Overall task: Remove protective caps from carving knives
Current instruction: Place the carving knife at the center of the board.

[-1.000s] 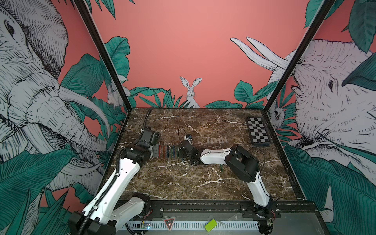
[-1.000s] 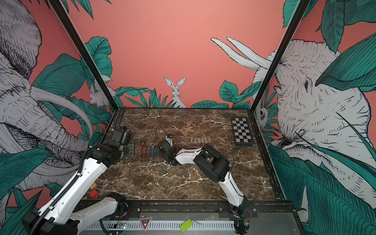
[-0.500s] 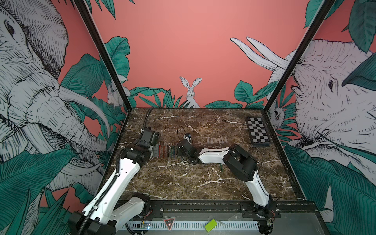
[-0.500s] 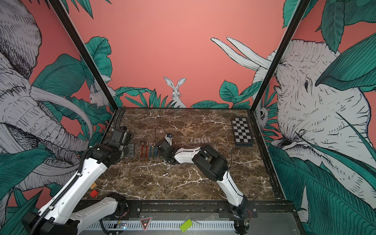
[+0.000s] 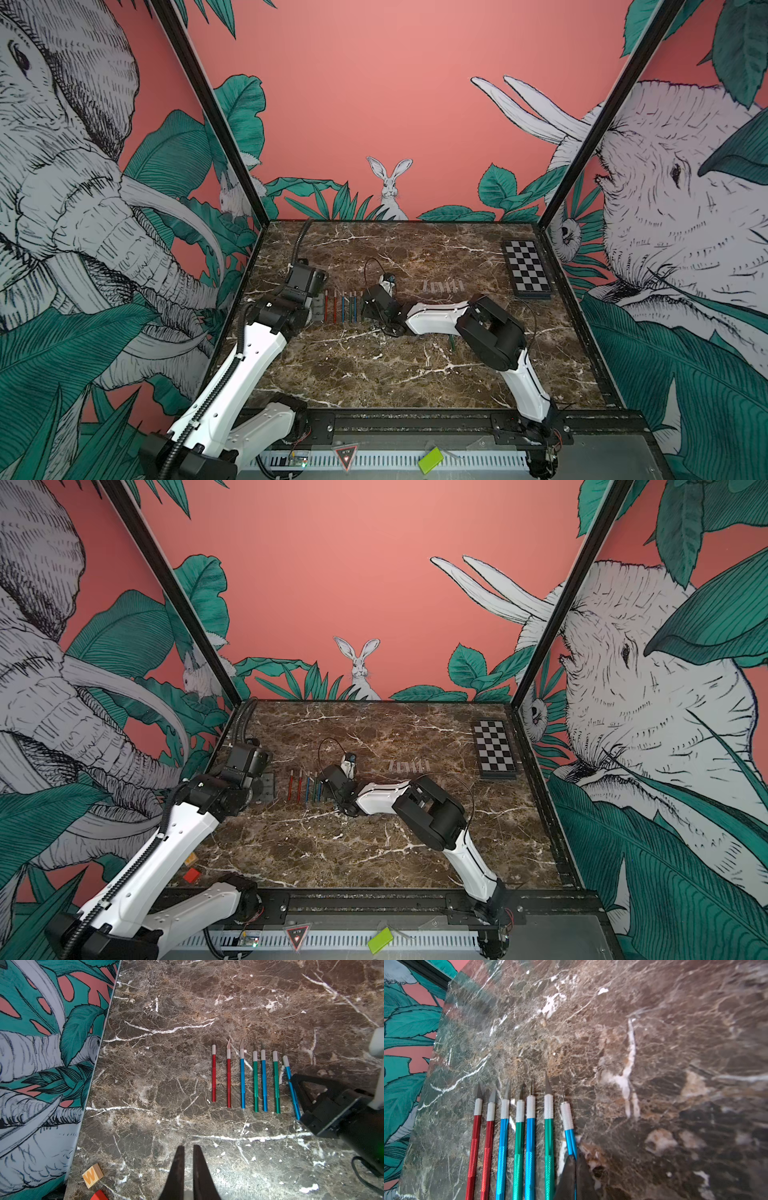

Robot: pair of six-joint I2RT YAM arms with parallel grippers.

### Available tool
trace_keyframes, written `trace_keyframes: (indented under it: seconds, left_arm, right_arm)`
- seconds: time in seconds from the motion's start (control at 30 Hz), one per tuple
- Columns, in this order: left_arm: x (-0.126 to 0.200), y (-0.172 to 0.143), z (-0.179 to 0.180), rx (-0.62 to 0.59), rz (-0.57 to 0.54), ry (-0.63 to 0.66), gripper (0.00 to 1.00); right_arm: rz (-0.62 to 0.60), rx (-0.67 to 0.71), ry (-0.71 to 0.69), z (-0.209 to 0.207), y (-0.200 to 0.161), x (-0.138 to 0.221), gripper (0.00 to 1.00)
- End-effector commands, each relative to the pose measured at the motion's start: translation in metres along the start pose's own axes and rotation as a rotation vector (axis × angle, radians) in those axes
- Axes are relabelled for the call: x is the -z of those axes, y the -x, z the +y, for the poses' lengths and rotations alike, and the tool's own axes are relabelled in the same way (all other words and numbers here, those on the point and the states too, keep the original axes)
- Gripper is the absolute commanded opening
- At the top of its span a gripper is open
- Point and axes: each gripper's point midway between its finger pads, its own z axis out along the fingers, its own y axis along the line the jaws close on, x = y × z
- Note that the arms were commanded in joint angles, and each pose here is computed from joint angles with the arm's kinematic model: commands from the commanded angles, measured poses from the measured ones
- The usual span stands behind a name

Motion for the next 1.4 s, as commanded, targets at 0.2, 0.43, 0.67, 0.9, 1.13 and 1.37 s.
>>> trace_keyframes:
  seconds: [0.2,0.43,0.67,0.9,1.13,1.37]
  left_arm:
    - [0.002,-0.004,0.006,-0.007,-0.005,0.019,0.0]
    - [0.002,-0.004,0.006,-0.008,-0.004,0.02,0.0]
    - [0.002,-0.005,0.006,-0.007,-0.003,0.02,0.0]
    - [0.001,-0.004,0.005,-0.008,-0.003,0.019,0.0]
    - [0.001,-0.005,0.005,-0.008,0.0,0.019,0.0]
    - [0.001,-0.005,0.005,-0.008,0.0,0.017,0.0]
  right_arm:
    - [0.101,0.059,-0.151,-0.048,-0.031,-0.002,0.1]
    - [0.076,0.057,-0.131,-0.043,-0.021,0.008,0.19]
    - [0.073,0.044,-0.101,-0.032,-0.012,0.019,0.23]
    - [0.116,0.042,-0.03,-0.007,-0.01,0.021,0.28]
    - [0.167,0.057,0.019,0.005,-0.017,0.009,0.29]
    - [0.189,0.072,-0.012,0.0,-0.023,-0.001,0.31]
